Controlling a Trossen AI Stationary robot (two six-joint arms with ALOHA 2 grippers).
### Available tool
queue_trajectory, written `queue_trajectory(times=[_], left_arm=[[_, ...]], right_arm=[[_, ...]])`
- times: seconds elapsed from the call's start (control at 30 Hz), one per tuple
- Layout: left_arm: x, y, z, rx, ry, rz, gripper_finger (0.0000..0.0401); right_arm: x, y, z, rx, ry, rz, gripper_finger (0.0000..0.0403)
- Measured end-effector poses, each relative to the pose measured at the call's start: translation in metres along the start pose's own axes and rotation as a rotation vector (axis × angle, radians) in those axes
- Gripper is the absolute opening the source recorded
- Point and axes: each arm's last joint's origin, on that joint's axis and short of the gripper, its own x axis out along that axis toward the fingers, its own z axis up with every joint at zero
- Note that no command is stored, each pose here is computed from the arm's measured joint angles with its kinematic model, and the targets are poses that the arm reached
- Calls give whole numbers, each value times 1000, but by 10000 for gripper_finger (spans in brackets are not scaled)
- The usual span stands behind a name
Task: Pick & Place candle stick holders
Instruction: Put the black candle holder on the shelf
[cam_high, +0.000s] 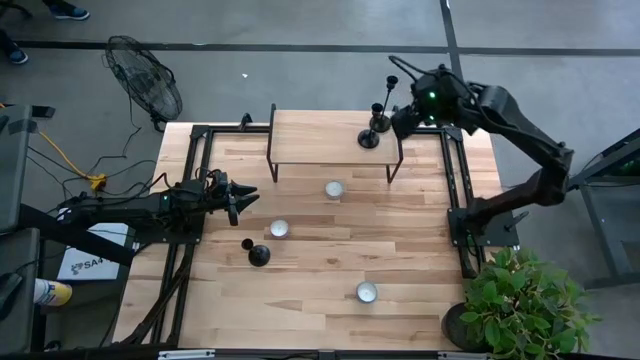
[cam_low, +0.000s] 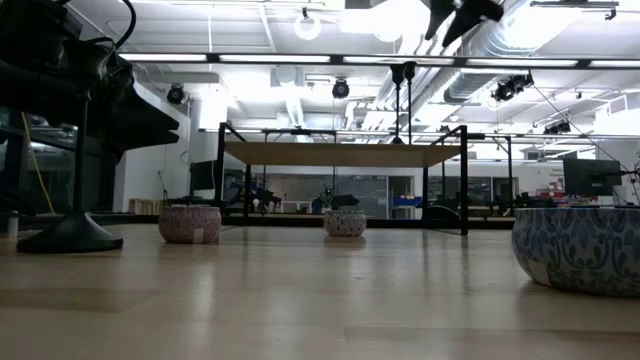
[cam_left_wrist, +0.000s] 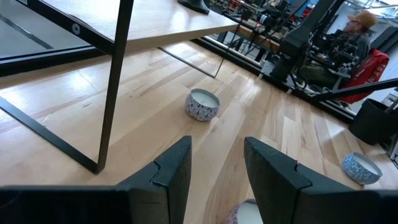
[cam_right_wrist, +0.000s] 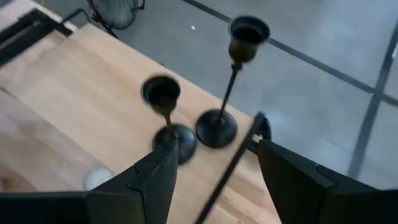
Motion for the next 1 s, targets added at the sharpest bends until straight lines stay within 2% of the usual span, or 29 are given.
queue_trajectory(times=[0.2, 0.4, 0.67, 1.0], left_arm=[[0, 0, 0, 1, 0, 0, 145], [0, 0, 0, 0, 0, 0, 145], [0, 0, 0, 0, -3, -2, 145], [0, 0, 0, -29, 2, -4, 145]], right_arm=[[-17, 10, -21, -93, 9, -44, 214], [-5, 21, -63, -165, 14, -36, 213], [17, 29, -123, -164, -51, 87, 212], [21, 36, -160, -199, -121, 213, 209]])
